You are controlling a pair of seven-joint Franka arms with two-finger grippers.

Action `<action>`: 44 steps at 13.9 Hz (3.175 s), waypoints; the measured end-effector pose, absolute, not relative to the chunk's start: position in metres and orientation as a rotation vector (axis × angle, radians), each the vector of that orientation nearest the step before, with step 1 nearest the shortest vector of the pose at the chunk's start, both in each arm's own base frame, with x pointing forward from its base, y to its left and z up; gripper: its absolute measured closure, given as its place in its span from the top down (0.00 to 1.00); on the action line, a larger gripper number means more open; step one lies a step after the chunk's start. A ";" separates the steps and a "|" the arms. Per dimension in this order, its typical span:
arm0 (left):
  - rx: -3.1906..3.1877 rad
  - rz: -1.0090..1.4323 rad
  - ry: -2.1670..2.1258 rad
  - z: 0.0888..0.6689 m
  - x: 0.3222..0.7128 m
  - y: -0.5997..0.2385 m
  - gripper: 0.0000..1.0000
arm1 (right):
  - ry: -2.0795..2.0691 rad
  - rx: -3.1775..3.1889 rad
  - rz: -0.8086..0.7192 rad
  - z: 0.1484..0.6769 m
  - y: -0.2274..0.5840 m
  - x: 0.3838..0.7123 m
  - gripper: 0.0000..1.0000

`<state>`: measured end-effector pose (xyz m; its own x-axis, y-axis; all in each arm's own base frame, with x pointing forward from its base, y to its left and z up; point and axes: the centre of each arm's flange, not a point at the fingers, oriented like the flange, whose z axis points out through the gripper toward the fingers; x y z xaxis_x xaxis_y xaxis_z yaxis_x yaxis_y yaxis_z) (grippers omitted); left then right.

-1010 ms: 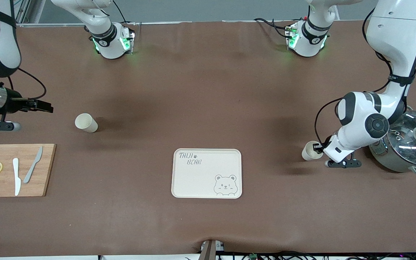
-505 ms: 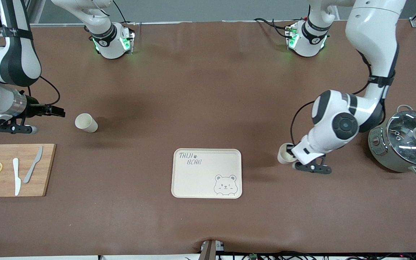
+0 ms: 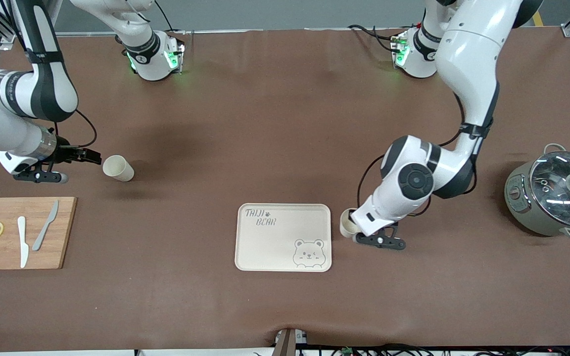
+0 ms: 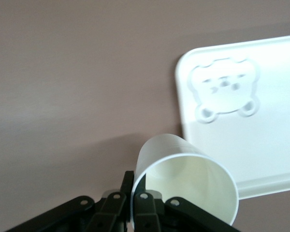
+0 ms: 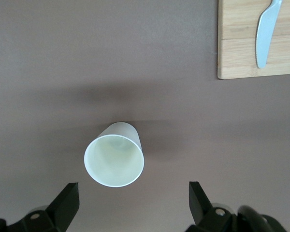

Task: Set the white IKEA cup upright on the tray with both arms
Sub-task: 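Carry the cup to the tray while the right gripper approaches the other cup, then set the cup upright on the tray while the right gripper grasps the cup, then open and withdraw the left gripper while the right gripper carries its cup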

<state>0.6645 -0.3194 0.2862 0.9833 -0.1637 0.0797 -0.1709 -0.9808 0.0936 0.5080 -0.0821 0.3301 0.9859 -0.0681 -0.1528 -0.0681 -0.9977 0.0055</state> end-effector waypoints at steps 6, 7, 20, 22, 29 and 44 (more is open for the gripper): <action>2.991 0.151 -0.218 0.264 0.660 -0.390 0.04 | -0.103 3.130 -0.150 0.285 -0.078 0.485 1.00; 2.984 0.163 -0.216 0.258 0.659 -0.396 0.04 | -0.098 3.129 -0.131 0.274 -0.078 0.481 1.00; 2.980 0.173 -0.206 0.233 0.659 -0.398 0.22 | -0.061 3.122 -0.098 0.219 -0.092 0.473 0.20; 2.976 0.183 -0.175 0.237 0.662 -0.398 0.43 | -0.056 3.122 -0.097 0.219 -0.091 0.474 0.13; 2.991 0.209 -0.130 0.332 0.676 -0.374 1.00 | -0.062 3.132 -0.134 0.231 -0.087 0.482 0.04; 3.134 -0.090 0.184 0.526 0.652 -0.191 1.00 | -0.441 3.220 -0.208 0.352 0.081 0.578 0.04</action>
<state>0.6524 -0.1909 0.5255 0.9915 0.1172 -0.0571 0.1172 -0.9931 -0.0026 0.5779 0.0809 0.3516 0.9553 -0.2596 -0.1411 -0.2742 -0.9568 -0.0963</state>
